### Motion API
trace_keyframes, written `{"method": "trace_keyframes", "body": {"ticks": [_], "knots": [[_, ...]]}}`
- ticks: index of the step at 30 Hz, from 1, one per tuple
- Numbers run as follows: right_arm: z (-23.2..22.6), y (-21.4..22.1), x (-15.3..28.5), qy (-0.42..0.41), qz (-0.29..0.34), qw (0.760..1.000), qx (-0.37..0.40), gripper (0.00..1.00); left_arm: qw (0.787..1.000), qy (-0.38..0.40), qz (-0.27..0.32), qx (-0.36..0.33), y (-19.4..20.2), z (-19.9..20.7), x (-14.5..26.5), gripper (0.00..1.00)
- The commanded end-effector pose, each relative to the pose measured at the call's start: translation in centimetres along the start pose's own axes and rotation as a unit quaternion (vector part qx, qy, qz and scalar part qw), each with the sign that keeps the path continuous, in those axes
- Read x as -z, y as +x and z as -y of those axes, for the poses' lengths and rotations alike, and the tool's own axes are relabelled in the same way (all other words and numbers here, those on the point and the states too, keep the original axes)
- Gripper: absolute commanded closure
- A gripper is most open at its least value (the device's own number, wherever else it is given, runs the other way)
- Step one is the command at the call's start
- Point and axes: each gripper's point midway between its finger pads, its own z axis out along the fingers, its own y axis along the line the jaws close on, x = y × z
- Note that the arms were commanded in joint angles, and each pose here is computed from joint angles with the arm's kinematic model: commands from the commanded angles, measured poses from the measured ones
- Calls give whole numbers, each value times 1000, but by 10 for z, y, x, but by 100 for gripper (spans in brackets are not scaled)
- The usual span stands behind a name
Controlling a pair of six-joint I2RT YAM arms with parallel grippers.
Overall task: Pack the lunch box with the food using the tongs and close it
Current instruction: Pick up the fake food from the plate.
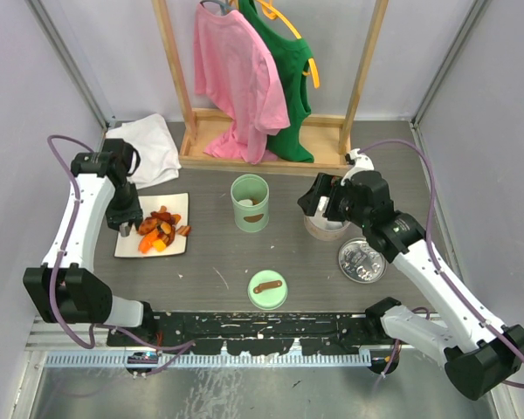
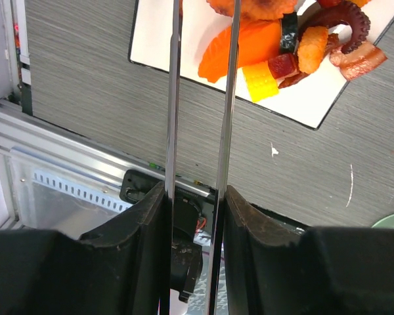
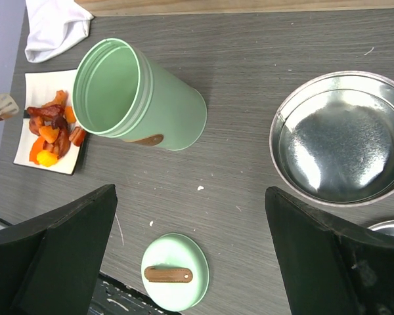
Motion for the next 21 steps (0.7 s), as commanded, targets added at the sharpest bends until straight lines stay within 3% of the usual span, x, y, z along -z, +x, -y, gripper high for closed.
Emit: {"method": "trace_keyframes", "body": {"ticks": [1, 21], "knots": [[-10, -25, 0, -10, 30, 999, 18, 0, 1000, -23, 15, -7, -11, -8, -5, 64], [-4, -25, -1, 3, 33, 999, 28, 0, 999, -32, -8, -11, -8, -2, -36, 61]]}}
